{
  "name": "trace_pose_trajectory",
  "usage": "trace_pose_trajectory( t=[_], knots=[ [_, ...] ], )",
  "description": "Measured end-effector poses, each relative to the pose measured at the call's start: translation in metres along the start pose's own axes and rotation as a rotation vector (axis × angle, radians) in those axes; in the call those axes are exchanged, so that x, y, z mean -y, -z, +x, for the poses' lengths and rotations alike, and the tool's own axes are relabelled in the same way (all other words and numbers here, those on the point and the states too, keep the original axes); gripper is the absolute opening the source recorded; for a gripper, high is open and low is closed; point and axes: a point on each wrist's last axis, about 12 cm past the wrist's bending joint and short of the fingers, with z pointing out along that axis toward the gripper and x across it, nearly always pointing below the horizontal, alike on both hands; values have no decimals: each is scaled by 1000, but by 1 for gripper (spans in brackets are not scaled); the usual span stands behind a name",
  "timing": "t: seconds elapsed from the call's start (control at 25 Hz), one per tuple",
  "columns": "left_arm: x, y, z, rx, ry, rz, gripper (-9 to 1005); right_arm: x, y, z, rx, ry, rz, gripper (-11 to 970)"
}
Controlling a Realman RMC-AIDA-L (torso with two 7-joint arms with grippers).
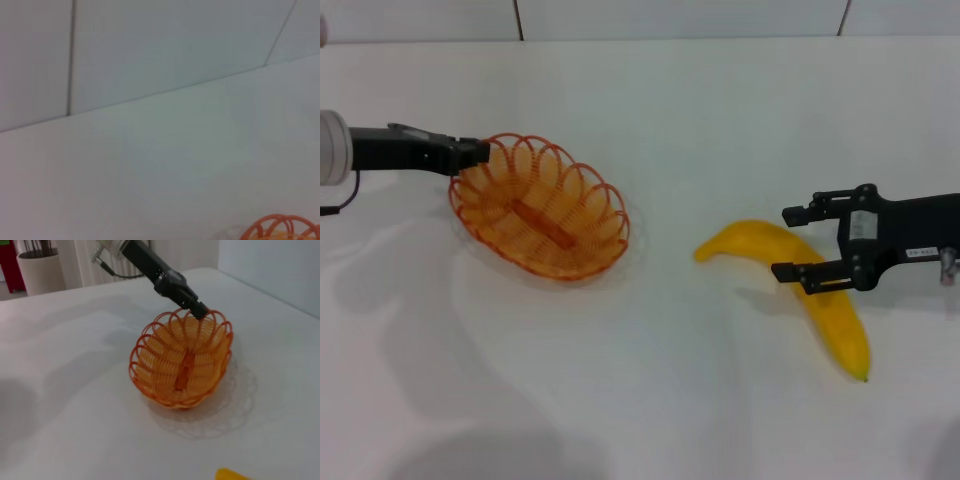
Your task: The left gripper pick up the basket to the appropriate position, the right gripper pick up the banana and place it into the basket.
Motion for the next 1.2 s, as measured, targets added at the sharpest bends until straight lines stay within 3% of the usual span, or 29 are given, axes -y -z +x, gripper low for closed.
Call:
trace_pose_trajectory(
  t=[0.6, 0.84, 1.2],
  knots=[
    [-3, 3, 3, 30, 27, -4, 239, -1, -5, -1, -16, 6, -12, 757],
    [-2, 2, 3, -12, 2, 1, 264, -1, -5, -1, -17, 6, -12, 757],
    [-8, 23, -24, -88, -30, 13, 301, -1, -6, -1, -21, -4, -15, 757]
  ],
)
